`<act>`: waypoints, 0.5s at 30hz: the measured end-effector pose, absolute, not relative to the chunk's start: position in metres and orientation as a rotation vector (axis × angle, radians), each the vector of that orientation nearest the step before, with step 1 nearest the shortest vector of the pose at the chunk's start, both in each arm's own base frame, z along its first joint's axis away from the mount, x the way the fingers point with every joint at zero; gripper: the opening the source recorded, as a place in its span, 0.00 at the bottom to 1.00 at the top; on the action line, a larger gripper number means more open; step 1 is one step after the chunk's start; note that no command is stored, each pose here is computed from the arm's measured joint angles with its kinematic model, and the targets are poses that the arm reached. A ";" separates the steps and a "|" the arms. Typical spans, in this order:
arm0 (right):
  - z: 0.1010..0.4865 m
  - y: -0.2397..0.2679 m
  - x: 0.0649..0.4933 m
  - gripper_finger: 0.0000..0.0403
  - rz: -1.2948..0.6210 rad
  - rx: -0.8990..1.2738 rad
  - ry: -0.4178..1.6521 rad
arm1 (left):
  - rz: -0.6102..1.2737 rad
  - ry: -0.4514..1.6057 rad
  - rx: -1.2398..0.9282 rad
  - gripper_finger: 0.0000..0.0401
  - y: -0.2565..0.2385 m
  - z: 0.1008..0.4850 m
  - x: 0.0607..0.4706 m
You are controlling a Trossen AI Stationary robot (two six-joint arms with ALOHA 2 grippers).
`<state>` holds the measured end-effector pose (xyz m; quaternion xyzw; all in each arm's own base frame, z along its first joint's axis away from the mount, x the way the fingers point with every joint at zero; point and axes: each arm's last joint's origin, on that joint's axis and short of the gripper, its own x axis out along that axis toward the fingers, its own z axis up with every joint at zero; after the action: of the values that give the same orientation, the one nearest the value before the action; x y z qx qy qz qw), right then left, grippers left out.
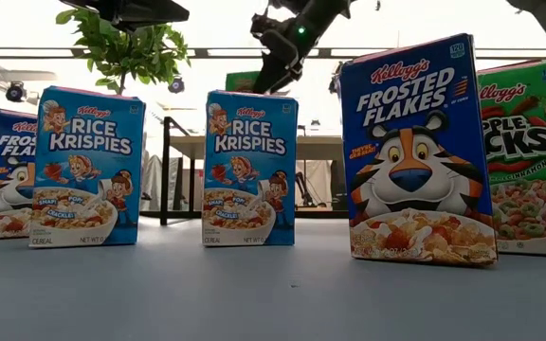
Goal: Stack cereal on shelf
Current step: Put the top green cereal box on the shelf
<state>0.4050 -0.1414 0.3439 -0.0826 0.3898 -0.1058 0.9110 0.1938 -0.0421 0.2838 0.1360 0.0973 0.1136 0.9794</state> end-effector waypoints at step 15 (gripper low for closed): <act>0.385 -0.134 0.380 0.58 -0.231 -0.162 0.793 | 0.229 0.188 0.282 0.00 -0.042 0.285 0.192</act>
<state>0.3801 -0.1336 0.3849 -0.0786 0.3848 -0.1120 0.9128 0.1923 -0.0416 0.2855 0.1399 0.0935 0.1135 0.9792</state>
